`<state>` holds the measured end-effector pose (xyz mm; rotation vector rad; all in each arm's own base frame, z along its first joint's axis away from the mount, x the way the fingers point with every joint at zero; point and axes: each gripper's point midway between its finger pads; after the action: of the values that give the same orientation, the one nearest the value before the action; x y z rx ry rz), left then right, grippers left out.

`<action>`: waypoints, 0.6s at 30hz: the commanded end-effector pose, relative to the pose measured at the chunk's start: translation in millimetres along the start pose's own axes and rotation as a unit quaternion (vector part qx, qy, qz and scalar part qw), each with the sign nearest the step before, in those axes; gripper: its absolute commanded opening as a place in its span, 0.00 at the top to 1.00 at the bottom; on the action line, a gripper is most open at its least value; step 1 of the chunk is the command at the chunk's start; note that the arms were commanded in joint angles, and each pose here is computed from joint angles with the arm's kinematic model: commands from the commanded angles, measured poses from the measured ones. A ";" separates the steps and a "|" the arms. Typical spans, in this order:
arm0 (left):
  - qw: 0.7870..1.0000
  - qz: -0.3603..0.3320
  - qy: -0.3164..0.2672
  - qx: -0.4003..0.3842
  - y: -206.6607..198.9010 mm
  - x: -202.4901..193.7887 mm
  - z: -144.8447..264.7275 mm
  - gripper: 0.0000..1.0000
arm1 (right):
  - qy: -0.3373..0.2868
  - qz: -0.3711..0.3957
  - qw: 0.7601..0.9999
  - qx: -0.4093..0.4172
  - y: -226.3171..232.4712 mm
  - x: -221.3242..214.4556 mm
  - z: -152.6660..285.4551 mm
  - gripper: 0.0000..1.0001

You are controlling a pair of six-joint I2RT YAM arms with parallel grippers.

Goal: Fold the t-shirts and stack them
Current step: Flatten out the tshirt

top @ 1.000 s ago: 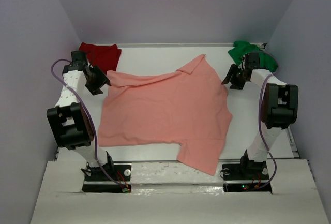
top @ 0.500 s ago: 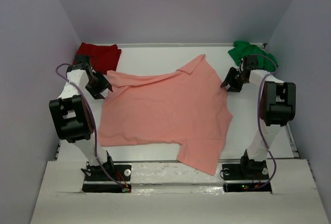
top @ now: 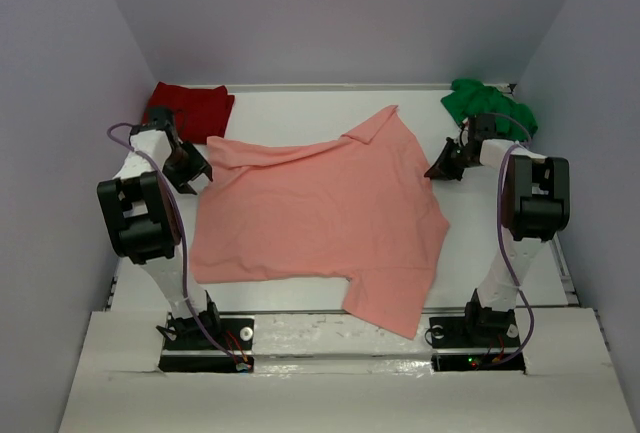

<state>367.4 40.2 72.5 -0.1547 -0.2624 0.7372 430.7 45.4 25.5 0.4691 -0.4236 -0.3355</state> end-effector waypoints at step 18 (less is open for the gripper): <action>0.999 0.000 0.029 0.014 22.2 1.5 -31.7 0.39 | 0.004 0.005 1.000 0.014 8.5 2.5 1.2 1.00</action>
<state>362.0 65.4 36.8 -0.0962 -0.1923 0.7510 430.1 49.0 26.3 0.4910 -0.4176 -0.3313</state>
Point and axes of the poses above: each gripper's point midway between its finger pads, its own z axis back along the fingers, its own y axis along the line the jaws close on, x = y × z, and after that the axes turned 3 degrees about z, right-handed
